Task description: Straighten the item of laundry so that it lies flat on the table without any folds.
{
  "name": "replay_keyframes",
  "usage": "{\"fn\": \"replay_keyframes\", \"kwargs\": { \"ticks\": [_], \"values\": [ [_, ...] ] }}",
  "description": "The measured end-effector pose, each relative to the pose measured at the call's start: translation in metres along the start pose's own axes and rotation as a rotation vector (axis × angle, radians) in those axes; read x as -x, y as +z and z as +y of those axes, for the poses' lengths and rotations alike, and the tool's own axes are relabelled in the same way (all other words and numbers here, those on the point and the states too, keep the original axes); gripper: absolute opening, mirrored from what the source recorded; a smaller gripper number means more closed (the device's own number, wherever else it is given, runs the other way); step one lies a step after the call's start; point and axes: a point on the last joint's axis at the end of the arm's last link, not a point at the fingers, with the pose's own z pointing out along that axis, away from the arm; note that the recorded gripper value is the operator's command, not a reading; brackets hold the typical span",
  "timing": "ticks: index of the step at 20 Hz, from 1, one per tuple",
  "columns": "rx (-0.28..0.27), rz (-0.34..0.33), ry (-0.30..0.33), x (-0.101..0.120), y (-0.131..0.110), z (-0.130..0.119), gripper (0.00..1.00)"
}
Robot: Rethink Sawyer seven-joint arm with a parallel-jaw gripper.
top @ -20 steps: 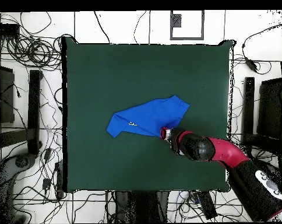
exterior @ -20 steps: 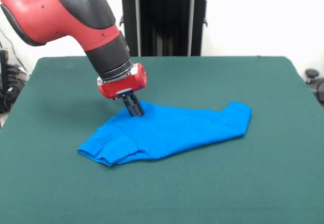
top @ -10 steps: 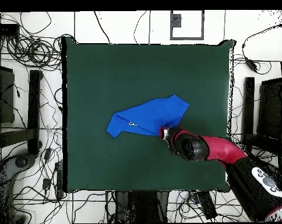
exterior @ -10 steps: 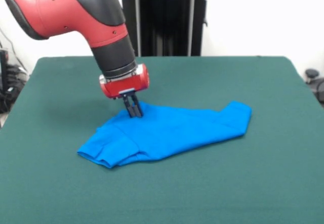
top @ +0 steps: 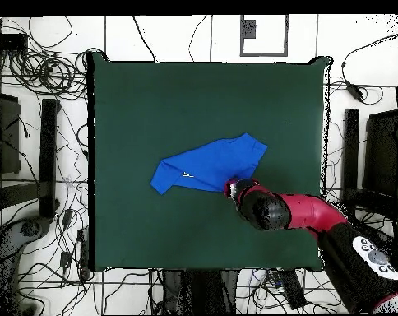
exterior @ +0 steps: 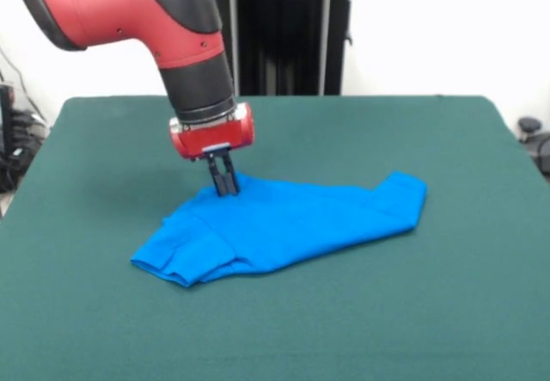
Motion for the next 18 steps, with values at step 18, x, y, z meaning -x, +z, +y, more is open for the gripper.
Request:
{"fn": "replay_keyframes", "kwargs": {
  "ticks": [18],
  "values": [
    [-0.150,0.034,-0.025,0.026,-0.039,0.090,0.00]
  ]
}}
